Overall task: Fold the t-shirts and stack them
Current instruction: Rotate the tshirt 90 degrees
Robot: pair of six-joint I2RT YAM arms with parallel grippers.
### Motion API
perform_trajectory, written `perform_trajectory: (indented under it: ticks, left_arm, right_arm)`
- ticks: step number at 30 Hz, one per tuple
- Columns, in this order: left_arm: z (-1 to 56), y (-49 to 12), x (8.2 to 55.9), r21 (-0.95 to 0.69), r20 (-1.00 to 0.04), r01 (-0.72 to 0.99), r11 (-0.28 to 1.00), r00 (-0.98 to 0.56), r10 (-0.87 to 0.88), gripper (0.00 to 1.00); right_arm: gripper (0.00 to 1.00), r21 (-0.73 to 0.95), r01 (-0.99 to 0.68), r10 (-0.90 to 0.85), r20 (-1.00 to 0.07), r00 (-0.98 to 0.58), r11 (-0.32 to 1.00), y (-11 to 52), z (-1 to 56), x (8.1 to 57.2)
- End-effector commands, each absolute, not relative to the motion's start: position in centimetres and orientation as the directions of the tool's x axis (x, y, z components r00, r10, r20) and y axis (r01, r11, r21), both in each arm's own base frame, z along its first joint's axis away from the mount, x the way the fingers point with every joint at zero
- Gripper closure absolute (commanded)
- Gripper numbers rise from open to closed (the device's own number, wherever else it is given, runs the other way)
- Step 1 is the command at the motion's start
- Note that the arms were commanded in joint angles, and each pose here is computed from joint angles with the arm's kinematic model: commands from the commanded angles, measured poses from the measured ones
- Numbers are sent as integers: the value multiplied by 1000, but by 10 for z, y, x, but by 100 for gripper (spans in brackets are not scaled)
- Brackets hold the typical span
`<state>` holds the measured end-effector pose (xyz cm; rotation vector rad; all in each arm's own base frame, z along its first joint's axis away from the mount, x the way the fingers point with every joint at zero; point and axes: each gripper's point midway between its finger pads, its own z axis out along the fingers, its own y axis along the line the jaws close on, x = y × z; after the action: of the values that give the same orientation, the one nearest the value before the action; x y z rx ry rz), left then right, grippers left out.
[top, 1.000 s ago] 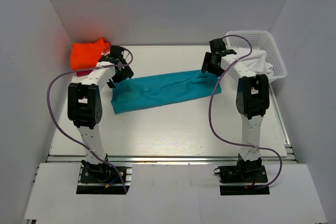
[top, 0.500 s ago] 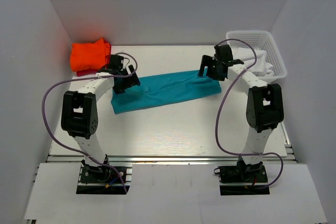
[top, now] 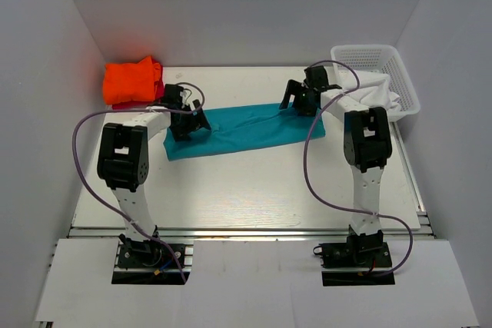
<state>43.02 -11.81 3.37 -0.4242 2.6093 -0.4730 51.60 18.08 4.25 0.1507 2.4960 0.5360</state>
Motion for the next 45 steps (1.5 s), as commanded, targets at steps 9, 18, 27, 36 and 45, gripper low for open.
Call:
perform_trajectory:
  ticks: [9,18,27,36,45]
  left_arm:
    - [42,-91,520,-241,-484,-305,921,-785,-387,0]
    - [16,-186,650,-449,-626,-12,893,-709,-324,0]
    - [19,-280,671,-571,-703,150,807,-598,-386,0]
    - [47,-271,686,-582,-720,65,811,-504,-477,0]
    - [212,-266,680,-518,-838,233,823,-333,-433,0]
  right_arm:
    - [10,319,117,239,-376,-895,941,148,20,409]
    - [10,426,-338,-293,-168,-941,839,213,16,176]
    - [10,462,-770,-680,-389,-621,440,326,25,140]
    - [10,398,-886,-664,-600,-447,237,378,87,141]
    - [10,341,-813,-526,-630,-571,472,357,108,169]
